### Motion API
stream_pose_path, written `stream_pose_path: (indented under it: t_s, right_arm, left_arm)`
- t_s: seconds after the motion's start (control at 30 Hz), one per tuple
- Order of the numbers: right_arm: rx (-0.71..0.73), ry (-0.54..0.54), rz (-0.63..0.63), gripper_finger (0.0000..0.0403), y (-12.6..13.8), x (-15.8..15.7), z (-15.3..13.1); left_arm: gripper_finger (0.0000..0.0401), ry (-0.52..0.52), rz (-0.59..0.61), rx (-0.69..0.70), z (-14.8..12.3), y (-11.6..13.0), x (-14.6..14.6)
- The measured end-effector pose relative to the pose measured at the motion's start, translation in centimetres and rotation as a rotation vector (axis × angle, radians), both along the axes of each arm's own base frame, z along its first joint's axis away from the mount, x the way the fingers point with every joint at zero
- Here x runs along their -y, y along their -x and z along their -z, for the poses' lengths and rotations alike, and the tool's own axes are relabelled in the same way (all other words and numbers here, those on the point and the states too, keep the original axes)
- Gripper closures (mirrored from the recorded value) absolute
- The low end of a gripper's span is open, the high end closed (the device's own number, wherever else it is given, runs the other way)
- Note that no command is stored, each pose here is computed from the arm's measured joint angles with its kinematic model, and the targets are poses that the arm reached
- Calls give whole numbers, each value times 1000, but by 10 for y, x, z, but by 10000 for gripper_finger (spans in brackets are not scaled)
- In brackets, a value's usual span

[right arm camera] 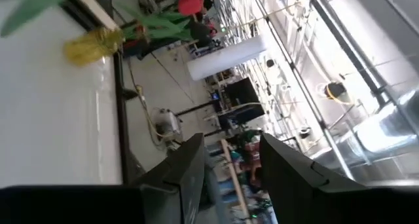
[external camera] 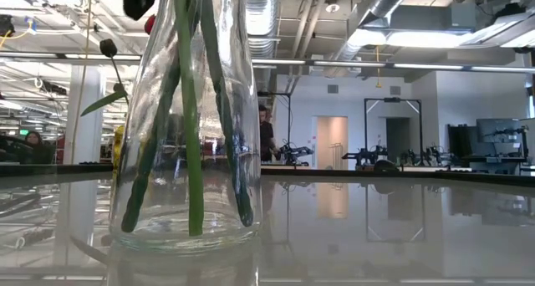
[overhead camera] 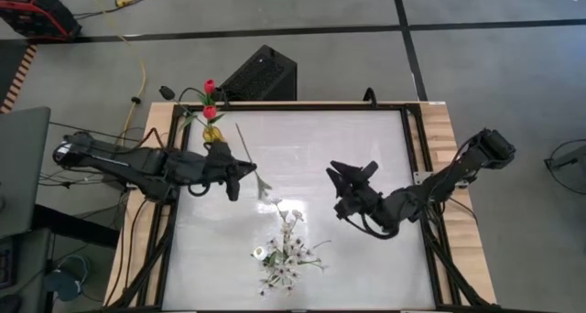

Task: Sort flowers into vase by color
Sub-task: Put the white tulip into the transparent vase

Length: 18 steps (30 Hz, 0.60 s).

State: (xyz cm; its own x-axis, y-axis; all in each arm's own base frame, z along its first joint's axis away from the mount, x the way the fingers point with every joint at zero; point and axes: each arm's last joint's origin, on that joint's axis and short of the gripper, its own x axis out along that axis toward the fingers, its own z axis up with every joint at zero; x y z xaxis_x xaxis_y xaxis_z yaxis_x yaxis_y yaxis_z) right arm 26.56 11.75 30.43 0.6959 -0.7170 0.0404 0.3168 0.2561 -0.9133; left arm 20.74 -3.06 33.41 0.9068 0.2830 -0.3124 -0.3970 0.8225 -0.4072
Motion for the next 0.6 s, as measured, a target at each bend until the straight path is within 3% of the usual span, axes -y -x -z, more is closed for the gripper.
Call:
stream_pose_path:
  t_s: [0.13, 0.27, 0.4, 0.53, 0.6]
  right_arm:
    - [-55, 64, -21, 232, -10, 16, 2]
    - [-114, 183, -130, 232, -21, 33, 0]
    - [-174, 362, -284, 232, -29, 46, -2]
    - [-245, 632, -488, 232, -36, 54, -2]
    - [-254, 723, -522, 232, -38, 60, -3]
  left_arm:
    - [401, 81, 64, 203, -19, -6, -3]
    - [401, 123, 127, 385, -36, -11, -7]
    - [401, 178, 132, 414, -36, -16, -10]
    - [401, 233, 126, 397, -29, -26, -12]
    - [401, 256, 138, 383, -25, -31, -13]
